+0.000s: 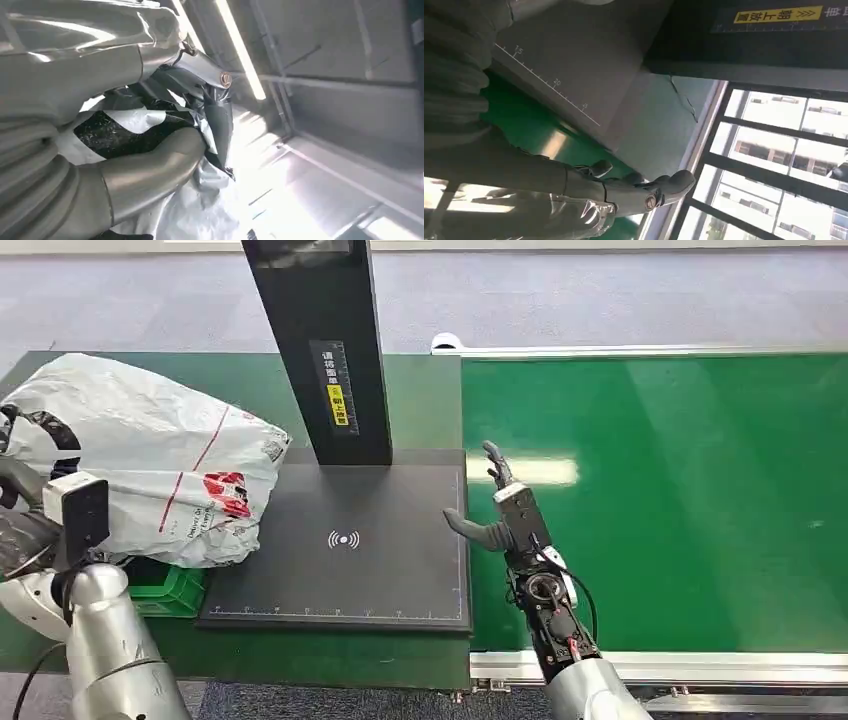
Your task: Moved the parcel from conveyor to table for the left to box.
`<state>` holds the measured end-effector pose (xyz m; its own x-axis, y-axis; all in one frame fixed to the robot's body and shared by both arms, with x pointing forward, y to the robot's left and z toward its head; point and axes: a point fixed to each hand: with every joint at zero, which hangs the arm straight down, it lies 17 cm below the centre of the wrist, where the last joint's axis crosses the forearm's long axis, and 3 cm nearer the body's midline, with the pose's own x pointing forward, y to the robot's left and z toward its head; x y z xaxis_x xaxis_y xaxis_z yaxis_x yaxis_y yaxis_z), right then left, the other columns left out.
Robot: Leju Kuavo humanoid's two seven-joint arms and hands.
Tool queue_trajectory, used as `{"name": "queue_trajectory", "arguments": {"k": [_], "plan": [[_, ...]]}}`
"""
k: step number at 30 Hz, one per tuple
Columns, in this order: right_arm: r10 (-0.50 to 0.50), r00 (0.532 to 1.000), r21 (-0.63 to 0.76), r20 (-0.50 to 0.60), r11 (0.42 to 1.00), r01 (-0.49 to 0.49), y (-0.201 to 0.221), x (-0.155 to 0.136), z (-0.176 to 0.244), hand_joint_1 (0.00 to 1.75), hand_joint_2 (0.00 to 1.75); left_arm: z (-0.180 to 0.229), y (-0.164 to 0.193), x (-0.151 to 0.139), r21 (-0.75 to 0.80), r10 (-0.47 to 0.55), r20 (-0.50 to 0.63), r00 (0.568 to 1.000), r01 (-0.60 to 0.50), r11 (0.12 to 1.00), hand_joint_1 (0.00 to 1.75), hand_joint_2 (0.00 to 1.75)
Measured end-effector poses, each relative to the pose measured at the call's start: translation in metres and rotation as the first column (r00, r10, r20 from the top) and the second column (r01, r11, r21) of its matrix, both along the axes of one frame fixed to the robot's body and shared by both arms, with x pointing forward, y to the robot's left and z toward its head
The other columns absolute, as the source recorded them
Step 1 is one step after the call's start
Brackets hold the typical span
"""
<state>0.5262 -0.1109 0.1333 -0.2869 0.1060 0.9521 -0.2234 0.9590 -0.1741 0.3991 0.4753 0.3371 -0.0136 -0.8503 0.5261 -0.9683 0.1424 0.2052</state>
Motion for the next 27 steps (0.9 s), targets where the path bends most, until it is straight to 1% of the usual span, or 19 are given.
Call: {"name": "queue_trajectory", "arguments": {"k": [3, 8, 17, 18, 19, 20, 21, 22, 23, 24, 25, 26, 27], "plan": [[0.007, 1.000, -0.004, 0.001, 1.000, -0.007, 0.002, 0.000, 0.000, 0.00, 1.75, -0.016, 0.014, 0.002, -0.051, 0.017, -0.020, 1.000, -0.018, 0.999, 1.75, 1.75], [0.017, 1.000, -0.011, 0.001, 1.000, -0.017, 0.004, -0.001, 0.000, 0.00, 1.75, -0.031, 0.038, -0.007, -0.136, 0.045, 0.007, 0.999, -0.044, 0.990, 1.75, 1.75], [0.019, 1.000, -0.014, 0.001, 1.000, -0.019, 0.005, -0.002, -0.001, 0.00, 1.75, -0.039, 0.050, -0.013, -0.160, 0.072, -0.001, 0.997, -0.071, 0.985, 1.75, 1.75], [0.019, 1.000, -0.014, 0.001, 1.000, -0.019, 0.005, -0.002, -0.001, 0.00, 1.75, -0.040, 0.050, -0.013, -0.160, 0.074, -0.005, 0.997, -0.074, 0.984, 1.66, 1.75], [0.019, 1.000, -0.015, 0.001, 1.000, -0.019, 0.005, -0.002, -0.001, 0.00, 1.75, -0.041, 0.051, -0.013, -0.155, 0.078, -0.014, 0.997, -0.079, 0.985, 1.54, 1.75], [0.020, 1.000, -0.017, 0.002, 1.000, -0.020, 0.005, -0.002, -0.001, 0.00, 1.75, -0.042, 0.052, -0.012, -0.148, 0.085, -0.027, 0.996, -0.088, 0.985, 1.15, 1.75], [0.020, 1.000, -0.018, 0.001, 1.000, -0.020, 0.005, -0.002, -0.001, 0.00, 1.75, -0.043, 0.054, -0.011, -0.135, 0.093, -0.045, 0.995, -0.099, 0.986, 1.20, 1.75], [0.021, 1.000, -0.020, 0.001, 1.000, -0.021, 0.005, -0.002, -0.001, 0.00, 1.75, -0.044, 0.054, -0.007, -0.106, 0.102, -0.083, 0.991, -0.111, 0.988, 1.34, 1.75], [0.021, 1.000, -0.022, 0.003, 1.000, -0.021, 0.005, -0.002, -0.001, 0.00, 1.75, -0.046, 0.053, 0.000, -0.059, 0.115, -0.140, 0.983, -0.124, 0.990, 1.24, 1.75], [0.022, 1.000, -0.024, 0.004, 0.999, -0.022, 0.005, -0.002, -0.001, 0.00, 1.75, -0.052, 0.053, 0.007, -0.025, 0.127, -0.198, 0.972, -0.134, 0.991, 0.77, 1.75], [0.023, 1.000, -0.025, 0.006, 0.999, -0.022, 0.006, -0.002, 0.000, 0.00, 1.75, -0.057, 0.055, 0.013, -0.003, 0.138, -0.244, 0.960, -0.143, 0.990, 0.00, 1.75], [0.023, 1.000, -0.026, 0.007, 0.999, -0.023, 0.006, -0.002, 0.000, 0.00, 1.75, -0.064, 0.057, 0.018, 0.016, 0.149, -0.290, 0.945, -0.151, 0.988, 0.00, 1.75], [0.025, 1.000, -0.029, 0.008, 0.999, -0.025, 0.006, -0.002, 0.000, 0.00, 1.75, -0.077, 0.061, 0.024, 0.018, 0.159, -0.353, 0.922, -0.163, 0.986, 0.00, 1.75]]}}
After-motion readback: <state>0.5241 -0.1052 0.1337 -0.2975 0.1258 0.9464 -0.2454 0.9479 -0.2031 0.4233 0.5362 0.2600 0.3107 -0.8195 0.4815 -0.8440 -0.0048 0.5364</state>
